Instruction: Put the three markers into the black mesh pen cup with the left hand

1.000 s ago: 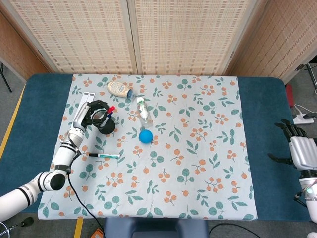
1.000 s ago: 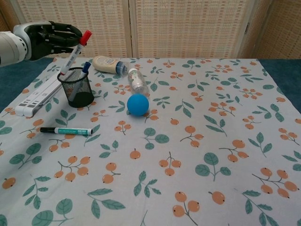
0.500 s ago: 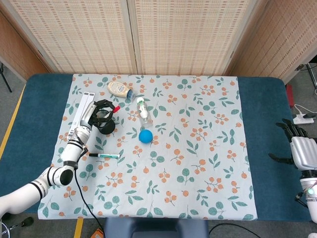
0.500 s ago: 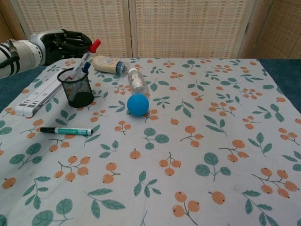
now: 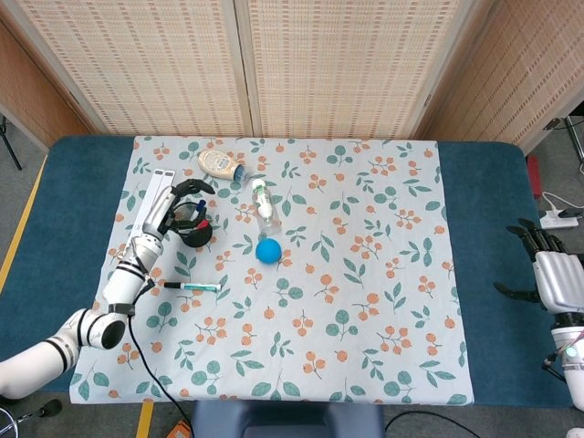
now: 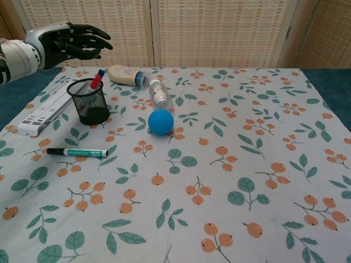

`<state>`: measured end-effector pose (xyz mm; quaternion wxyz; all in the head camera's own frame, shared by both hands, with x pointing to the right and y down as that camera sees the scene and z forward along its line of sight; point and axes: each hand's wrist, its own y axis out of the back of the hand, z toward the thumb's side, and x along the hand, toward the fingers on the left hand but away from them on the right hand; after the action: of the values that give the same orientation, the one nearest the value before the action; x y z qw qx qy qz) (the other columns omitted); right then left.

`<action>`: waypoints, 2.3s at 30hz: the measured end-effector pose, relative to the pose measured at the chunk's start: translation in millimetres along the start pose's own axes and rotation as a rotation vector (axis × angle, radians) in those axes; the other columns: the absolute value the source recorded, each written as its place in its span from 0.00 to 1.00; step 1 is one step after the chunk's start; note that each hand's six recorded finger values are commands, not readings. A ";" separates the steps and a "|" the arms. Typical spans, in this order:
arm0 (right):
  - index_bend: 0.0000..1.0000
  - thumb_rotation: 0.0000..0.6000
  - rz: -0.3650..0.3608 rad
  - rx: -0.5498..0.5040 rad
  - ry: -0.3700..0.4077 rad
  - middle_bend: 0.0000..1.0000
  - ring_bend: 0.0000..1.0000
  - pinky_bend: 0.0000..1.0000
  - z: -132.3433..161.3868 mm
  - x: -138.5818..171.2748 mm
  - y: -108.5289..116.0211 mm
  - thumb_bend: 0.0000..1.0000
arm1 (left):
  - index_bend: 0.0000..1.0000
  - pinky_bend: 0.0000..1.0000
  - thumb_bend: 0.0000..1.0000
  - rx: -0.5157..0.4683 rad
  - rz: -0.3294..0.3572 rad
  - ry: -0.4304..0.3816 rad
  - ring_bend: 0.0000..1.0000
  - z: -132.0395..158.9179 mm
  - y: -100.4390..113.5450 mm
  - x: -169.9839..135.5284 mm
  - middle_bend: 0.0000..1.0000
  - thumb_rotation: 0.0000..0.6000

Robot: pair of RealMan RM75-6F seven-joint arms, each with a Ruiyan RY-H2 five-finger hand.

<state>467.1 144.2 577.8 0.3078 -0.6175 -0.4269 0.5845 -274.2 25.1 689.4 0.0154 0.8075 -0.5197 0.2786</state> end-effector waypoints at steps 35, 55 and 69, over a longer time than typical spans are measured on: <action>0.17 1.00 0.015 -0.004 0.016 0.06 0.12 0.17 3.0 0.0 -3.0 0.02 | 0.35 0.18 0.42 0.949 0.297 0.040 0.14 -52.3 -165.1 -178.1 0.29 1.00; 0.17 1.00 0.021 -0.002 0.012 0.06 0.12 0.17 1.9 -1.4 -4.7 0.02 | 0.35 0.17 0.42 0.976 0.236 0.190 0.12 -89.2 -158.0 -131.9 0.28 1.00; 0.17 1.00 0.017 -0.005 0.007 0.06 0.12 0.17 0.0 -1.6 -3.3 0.02 | 0.35 0.17 0.42 0.999 0.244 0.231 0.14 -98.4 -154.3 -126.9 0.34 1.00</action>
<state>466.6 144.2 581.5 0.3027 -0.6241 -0.4221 0.5837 -224.7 232.4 754.2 -0.3467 0.6141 -0.4089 0.5792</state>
